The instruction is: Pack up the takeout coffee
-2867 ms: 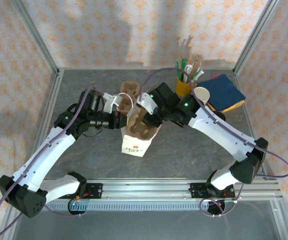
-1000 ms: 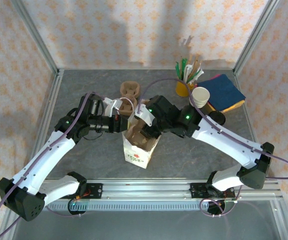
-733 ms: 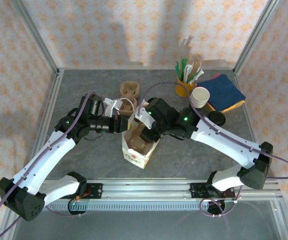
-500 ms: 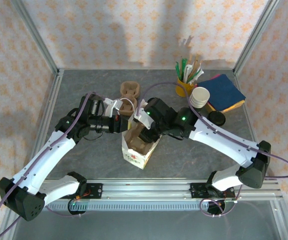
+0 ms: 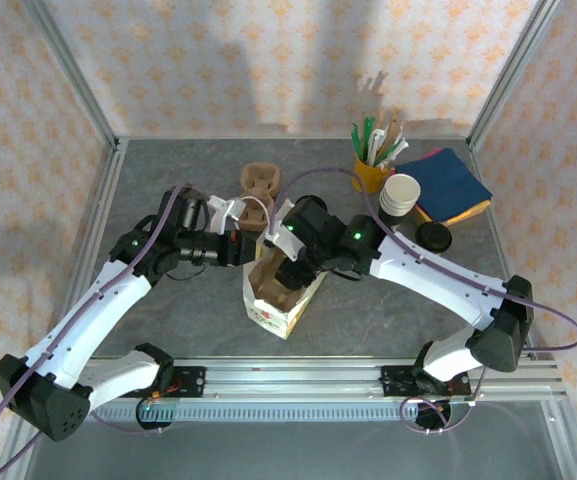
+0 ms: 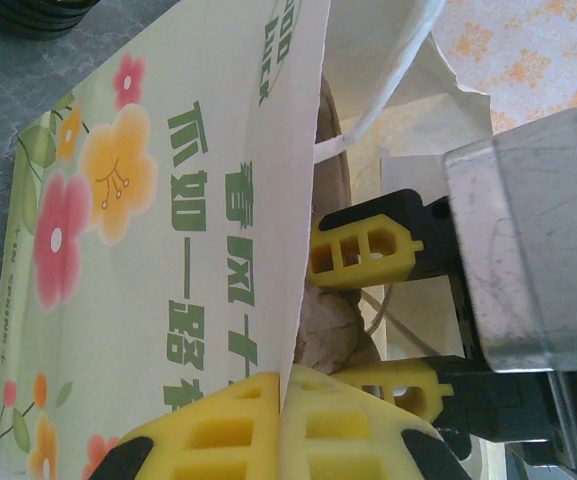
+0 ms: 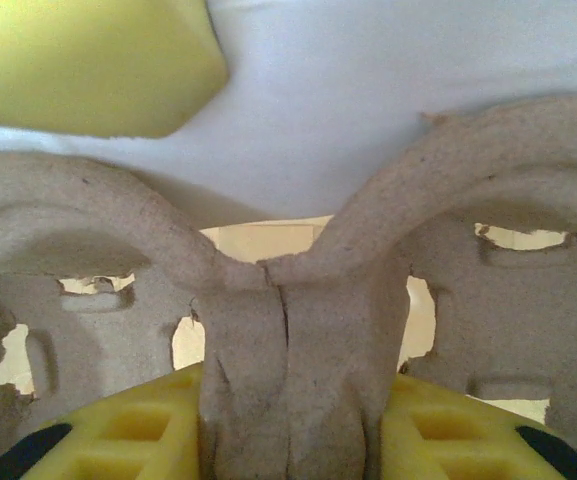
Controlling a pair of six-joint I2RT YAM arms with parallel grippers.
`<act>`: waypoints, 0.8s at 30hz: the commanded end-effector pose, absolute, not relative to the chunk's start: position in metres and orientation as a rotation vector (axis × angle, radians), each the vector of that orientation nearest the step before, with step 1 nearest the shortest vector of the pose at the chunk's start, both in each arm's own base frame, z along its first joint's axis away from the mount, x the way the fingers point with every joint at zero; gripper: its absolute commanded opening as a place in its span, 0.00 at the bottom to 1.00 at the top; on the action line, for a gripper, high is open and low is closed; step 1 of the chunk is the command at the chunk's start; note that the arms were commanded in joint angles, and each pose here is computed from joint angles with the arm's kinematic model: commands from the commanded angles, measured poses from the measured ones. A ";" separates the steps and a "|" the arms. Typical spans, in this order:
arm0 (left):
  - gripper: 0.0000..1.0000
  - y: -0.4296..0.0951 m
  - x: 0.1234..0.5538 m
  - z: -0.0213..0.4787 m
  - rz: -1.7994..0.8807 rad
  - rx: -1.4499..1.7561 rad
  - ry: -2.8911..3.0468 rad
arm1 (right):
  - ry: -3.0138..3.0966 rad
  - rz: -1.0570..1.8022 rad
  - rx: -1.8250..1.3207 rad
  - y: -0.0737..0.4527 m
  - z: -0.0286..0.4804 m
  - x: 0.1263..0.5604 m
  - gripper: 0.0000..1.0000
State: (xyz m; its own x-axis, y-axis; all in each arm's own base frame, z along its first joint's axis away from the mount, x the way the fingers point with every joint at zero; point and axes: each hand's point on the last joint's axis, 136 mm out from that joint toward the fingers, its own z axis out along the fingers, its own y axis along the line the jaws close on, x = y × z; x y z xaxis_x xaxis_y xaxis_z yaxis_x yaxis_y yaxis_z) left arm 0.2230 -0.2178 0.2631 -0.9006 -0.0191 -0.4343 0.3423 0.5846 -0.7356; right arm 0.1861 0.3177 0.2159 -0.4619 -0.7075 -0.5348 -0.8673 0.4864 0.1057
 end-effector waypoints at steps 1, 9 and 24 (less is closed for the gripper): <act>0.00 -0.220 0.229 0.288 -1.257 0.301 2.321 | 2.365 0.537 -1.341 0.316 0.201 0.174 0.37; 0.00 -0.216 0.227 0.289 -1.229 0.292 2.337 | 2.409 0.488 -1.344 0.314 0.189 0.177 0.37; 0.00 -0.201 0.236 0.290 -1.089 0.181 2.392 | 2.504 0.438 -1.354 0.308 0.168 0.174 0.37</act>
State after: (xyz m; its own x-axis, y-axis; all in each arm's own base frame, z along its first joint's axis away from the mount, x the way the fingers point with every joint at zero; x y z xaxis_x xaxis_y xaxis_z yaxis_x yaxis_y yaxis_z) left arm 0.2255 -0.2046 0.2694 -0.9003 -0.0488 -0.4325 0.2962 0.6593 -0.6910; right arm 0.1867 0.3190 0.1820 -0.5082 -0.7370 -0.4455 -0.8503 0.5115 0.1239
